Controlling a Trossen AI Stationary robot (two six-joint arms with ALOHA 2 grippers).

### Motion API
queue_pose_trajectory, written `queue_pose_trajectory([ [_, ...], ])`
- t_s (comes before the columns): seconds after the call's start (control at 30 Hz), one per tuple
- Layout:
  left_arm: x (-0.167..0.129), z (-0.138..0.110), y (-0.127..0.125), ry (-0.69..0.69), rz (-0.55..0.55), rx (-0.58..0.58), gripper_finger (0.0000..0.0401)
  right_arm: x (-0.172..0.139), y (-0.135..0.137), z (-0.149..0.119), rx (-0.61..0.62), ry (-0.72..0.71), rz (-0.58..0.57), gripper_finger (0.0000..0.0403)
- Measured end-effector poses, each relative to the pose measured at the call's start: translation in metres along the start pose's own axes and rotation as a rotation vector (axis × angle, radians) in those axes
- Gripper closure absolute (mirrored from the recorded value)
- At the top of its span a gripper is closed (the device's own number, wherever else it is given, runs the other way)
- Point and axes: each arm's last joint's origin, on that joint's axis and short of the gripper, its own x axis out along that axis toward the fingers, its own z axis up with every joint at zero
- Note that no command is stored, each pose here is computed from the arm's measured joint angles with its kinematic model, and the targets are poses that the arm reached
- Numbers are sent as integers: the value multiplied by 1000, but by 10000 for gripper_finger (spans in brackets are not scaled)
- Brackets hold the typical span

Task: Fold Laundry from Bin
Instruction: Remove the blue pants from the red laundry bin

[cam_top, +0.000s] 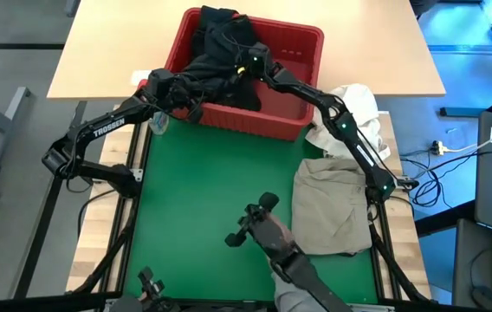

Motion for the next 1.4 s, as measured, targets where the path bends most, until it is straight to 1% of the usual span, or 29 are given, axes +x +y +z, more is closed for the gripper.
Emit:
queue_pose_trajectory([
  [0.37, 0, 0, 0, 0, 1, 5, 252, -50, -35, 66, -97, -155, -72, 393],
  [0.5, 0, 0, 0, 0, 1, 5, 252, -74, -46, 92, -115, -213, -97, 394],
  [0.63, 0, 0, 0, 0, 2, 6, 252, -107, -52, 124, -116, -287, -123, 390],
  [0.73, 0, 0, 0, 1, 12, 7, 252, -142, -58, 153, -142, -361, -152, 391],
  [0.83, 0, 0, 1, 2, 28, 9, 252, -189, -66, 186, -165, -452, -194, 394],
  [0.9, -1, 1, 1, -5, 38, 10, 252, -231, -74, 209, -173, -531, -229, 392],
  [1.0, -5, 5, 1, -32, 58, 17, 252, -312, -89, 241, -176, -675, -292, 390],
  [1.07, -9, 7, 1, -51, 71, 20, 252, -350, -92, 256, -175, -786, -339, 391],
  [1.13, -16, 11, 0, -85, 83, 25, 252, -371, -88, 263, -184, -827, -335, 393],
  [1.23, -26, 16, 0, -123, 91, 20, 252, -398, -78, 270, -174, -866, -280, 391],
  [1.33, -36, 20, -4, -144, 84, 12, 252, -407, -56, 272, -188, -842, -160, 387],
  [1.4, -45, 24, -9, -169, 73, 22, 252, -420, -45, 274, -190, -851, -103, 388],
])
